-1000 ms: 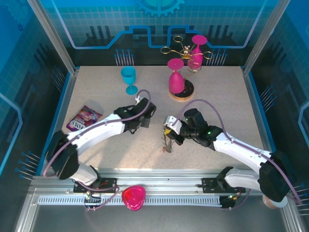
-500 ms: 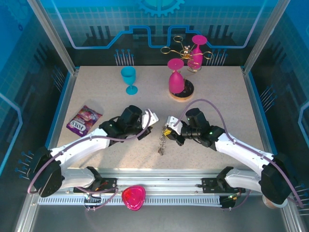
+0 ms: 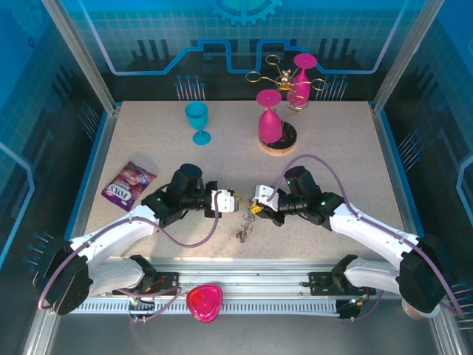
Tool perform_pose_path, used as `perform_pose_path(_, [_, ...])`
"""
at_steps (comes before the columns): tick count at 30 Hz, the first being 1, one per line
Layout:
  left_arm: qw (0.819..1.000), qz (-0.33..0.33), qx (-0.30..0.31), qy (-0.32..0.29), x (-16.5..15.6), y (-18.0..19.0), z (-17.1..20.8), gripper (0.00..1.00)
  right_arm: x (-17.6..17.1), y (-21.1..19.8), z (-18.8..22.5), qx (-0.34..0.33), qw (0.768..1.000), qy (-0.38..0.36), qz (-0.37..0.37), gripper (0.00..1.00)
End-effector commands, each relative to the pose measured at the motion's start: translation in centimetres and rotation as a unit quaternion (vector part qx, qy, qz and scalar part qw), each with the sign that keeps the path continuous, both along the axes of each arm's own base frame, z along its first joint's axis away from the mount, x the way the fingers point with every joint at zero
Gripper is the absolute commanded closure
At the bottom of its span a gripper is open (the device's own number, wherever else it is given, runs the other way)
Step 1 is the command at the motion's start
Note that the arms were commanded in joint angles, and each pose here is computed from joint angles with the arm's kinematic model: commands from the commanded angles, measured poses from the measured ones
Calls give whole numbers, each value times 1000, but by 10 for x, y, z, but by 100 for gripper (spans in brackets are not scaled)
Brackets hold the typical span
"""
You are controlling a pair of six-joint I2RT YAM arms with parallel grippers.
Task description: Put the keys on the keyring
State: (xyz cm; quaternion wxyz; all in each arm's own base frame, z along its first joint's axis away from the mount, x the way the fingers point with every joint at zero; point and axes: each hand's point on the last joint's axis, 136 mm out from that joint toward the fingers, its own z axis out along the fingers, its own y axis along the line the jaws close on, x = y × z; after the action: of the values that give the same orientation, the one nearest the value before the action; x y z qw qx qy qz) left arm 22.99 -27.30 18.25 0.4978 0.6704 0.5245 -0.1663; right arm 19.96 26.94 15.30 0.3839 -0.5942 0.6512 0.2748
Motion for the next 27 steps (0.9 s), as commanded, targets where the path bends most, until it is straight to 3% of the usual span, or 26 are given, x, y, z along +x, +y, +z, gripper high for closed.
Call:
perform_pose_path(1, [997,-64,-10,-35,-14,-6,3,100,-2,5,17,12,999,-22,33,100])
perform_pose_path(12, [995,-97,2,-40,-28,-13,-6,100,-5,16,20,23,998,4,65,100])
perform_pose_path(27, [993,-104,26,-54,-31,-13,-14,100,1,17,22,25,998,-6,54,100])
